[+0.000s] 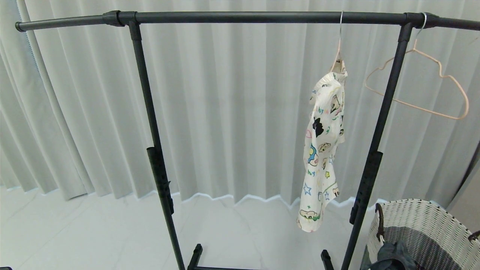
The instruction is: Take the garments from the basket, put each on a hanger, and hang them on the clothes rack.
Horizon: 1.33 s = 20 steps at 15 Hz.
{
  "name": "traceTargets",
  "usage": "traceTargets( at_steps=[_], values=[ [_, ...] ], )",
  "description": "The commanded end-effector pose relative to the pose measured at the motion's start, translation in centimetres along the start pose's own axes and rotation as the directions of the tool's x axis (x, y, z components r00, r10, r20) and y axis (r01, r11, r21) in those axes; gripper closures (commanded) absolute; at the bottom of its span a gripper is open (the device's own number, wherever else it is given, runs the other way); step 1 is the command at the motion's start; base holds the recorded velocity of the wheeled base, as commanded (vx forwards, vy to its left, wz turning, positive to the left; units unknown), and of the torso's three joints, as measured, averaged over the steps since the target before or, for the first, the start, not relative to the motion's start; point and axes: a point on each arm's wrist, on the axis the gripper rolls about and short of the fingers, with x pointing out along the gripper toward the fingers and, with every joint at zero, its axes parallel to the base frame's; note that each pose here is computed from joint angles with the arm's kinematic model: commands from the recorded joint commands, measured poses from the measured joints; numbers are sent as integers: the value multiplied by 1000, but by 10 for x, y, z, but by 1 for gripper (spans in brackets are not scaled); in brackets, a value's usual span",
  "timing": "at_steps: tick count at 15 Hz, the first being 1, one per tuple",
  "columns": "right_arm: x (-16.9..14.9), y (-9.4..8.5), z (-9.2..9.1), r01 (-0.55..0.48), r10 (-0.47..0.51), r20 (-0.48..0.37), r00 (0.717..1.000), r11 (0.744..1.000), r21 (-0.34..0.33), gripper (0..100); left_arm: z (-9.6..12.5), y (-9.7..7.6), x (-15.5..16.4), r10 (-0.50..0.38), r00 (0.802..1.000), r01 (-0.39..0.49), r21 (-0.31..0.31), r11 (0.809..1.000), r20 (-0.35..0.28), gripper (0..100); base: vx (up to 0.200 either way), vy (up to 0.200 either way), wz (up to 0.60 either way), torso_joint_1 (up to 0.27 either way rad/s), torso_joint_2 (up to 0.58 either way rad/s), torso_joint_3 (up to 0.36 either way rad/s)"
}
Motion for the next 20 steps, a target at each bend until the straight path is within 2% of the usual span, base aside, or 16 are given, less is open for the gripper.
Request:
traceTargets(
  at_steps=[1,5,7,8,9,10,11,13,15,18,20],
  values=[
    [0,0,0,-2,2,-3,1000,1000,-3,0,0,0,0,4,1000,-4,-1,1000,-3,0,200,0,0,-2,12,-2],
    [2,1,2,-14,14,-22,1000,1000,-17,0,0,0,0,0,1000,0,0,1000,-5,0,200,0,0,2,8,5],
    [3,3,3,-99,98,-11,995,995,-24,0,0,0,0,-13,1000,13,-1,1000,-6,0,0,0,0,0,0,0],
    [4,5,4,-176,176,2,984,984,-27,0,0,0,0,-27,1000,27,-6,1000,1,0,0,0,0,0,0,0],
    [4,6,4,-198,198,6,980,980,-28,0,0,0,0,-33,999,33,-7,999,2,0,0,0,0,0,0,0],
    [6,9,8,-298,298,-2,955,954,-40,0,0,-1,0,-46,999,46,-5,999,-1,0,0,0,0,0,0,0],
    [10,10,15,-356,355,-23,935,933,-48,0,0,-1,0,-49,999,49,-4,999,-1,0,0,0,0,0,0,0],
    [24,13,40,-472,464,-106,879,880,-62,0,-1,0,-1,-49,999,49,-12,999,9,0,0,0,0,0,0,0],
    [48,25,51,-522,491,-240,837,849,-80,0,-1,1,-2,-49,999,50,-21,999,21,0,0,0,0,0,0,0],
    [81,46,55,-568,501,-355,789,816,-111,0,-1,1,-2,-50,999,51,-20,999,22,0,0,0,0,0,0,0],
    [89,54,51,-599,506,-422,752,792,-118,0,-1,1,-2,-49,999,50,-21,999,21,0,0,0,0,0,0,0]
  ],
)
